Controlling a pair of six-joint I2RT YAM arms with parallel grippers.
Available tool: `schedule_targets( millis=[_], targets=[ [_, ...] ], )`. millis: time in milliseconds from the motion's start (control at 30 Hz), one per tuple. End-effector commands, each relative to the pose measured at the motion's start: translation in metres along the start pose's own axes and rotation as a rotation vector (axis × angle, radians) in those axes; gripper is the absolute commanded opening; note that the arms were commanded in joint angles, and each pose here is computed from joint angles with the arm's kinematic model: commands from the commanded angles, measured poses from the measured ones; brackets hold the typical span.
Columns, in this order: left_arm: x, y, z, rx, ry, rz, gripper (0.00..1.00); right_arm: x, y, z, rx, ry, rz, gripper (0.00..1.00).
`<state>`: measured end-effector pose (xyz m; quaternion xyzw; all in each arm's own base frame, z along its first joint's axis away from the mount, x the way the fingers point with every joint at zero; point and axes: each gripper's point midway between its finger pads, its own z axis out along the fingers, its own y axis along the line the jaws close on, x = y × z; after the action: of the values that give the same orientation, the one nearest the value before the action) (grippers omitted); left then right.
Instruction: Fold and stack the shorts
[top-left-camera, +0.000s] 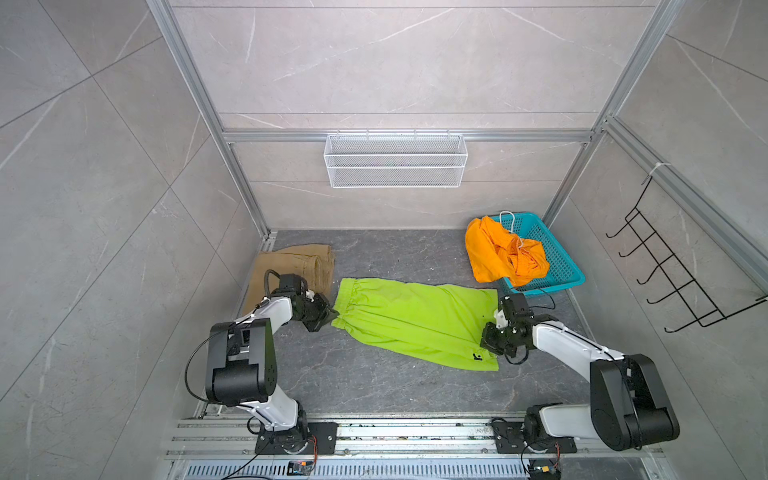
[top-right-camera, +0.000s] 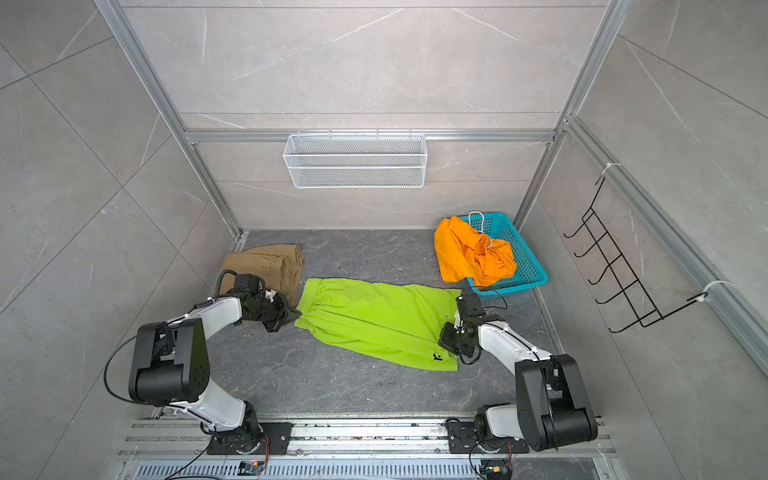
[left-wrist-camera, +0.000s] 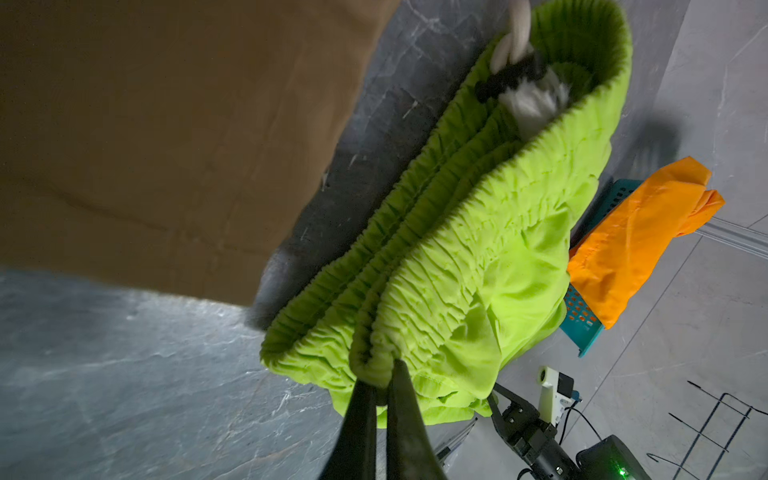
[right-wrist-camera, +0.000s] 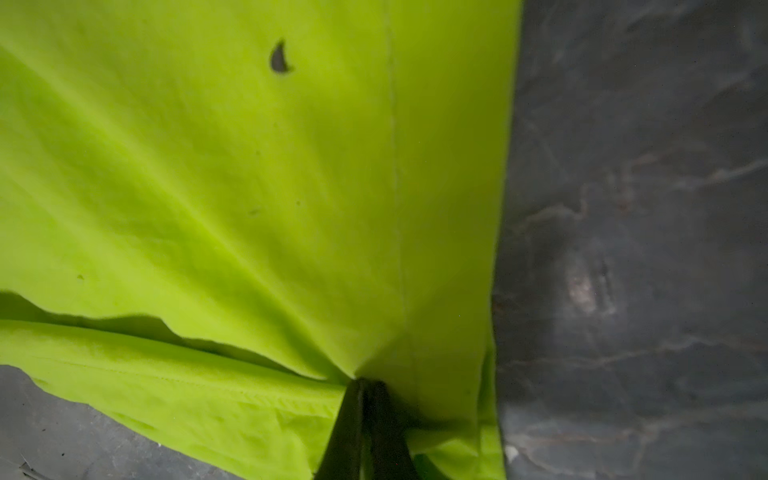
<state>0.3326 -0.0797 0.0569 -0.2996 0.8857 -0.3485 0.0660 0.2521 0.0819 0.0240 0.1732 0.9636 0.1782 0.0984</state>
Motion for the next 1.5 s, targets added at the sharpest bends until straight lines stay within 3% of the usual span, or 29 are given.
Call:
schedule_targets(
  millis=[0, 100, 267, 333, 367, 500, 600, 733, 967, 1233, 1467],
  targets=[
    [-0.004, -0.005, -0.005, 0.018, -0.008, 0.052, 0.00, -0.004, -0.001, 0.001, 0.012, -0.013, 0.001, 0.20],
    [-0.007, -0.012, -0.013, -0.004, -0.015, 0.094, 0.01, -0.018, 0.006, -0.023, 0.032, -0.061, -0.037, 0.38],
    [-0.034, -0.028, -0.052, -0.133, -0.152, 0.191, 0.60, -0.061, 0.034, -0.081, 0.047, -0.209, -0.110, 0.74],
    [-0.043, -0.042, -0.063, -0.148, -0.200, 0.221, 0.81, -0.077, 0.050, -0.085, -0.002, -0.230, -0.106, 0.87],
    [-0.043, -0.056, -0.062, -0.136, -0.209, 0.248, 0.97, -0.084, 0.064, -0.082, -0.057, -0.230, -0.092, 0.91],
    [-0.012, -0.123, -0.022, -0.040, -0.105, 0.346, 0.99, -0.111, 0.124, -0.059, -0.298, -0.236, -0.040, 0.99],
    [0.016, -0.144, 0.026, 0.062, 0.009, 0.303, 0.99, -0.123, 0.160, -0.030, -0.366, -0.212, -0.052, 1.00],
    [0.029, -0.111, 0.063, 0.017, 0.063, 0.255, 1.00, -0.134, 0.176, 0.015, -0.427, -0.186, -0.023, 1.00],
    [0.032, -0.030, 0.067, -0.134, 0.091, 0.209, 0.99, -0.153, 0.131, 0.062, -0.253, -0.197, -0.064, 1.00],
    [0.054, 0.017, 0.063, -0.186, 0.119, 0.165, 0.99, -0.186, 0.076, 0.049, -0.151, -0.250, -0.045, 1.00],
    [0.057, -0.004, 0.044, -0.137, 0.093, 0.219, 0.99, -0.210, 0.081, 0.017, -0.108, -0.300, -0.099, 1.00]
  ],
)
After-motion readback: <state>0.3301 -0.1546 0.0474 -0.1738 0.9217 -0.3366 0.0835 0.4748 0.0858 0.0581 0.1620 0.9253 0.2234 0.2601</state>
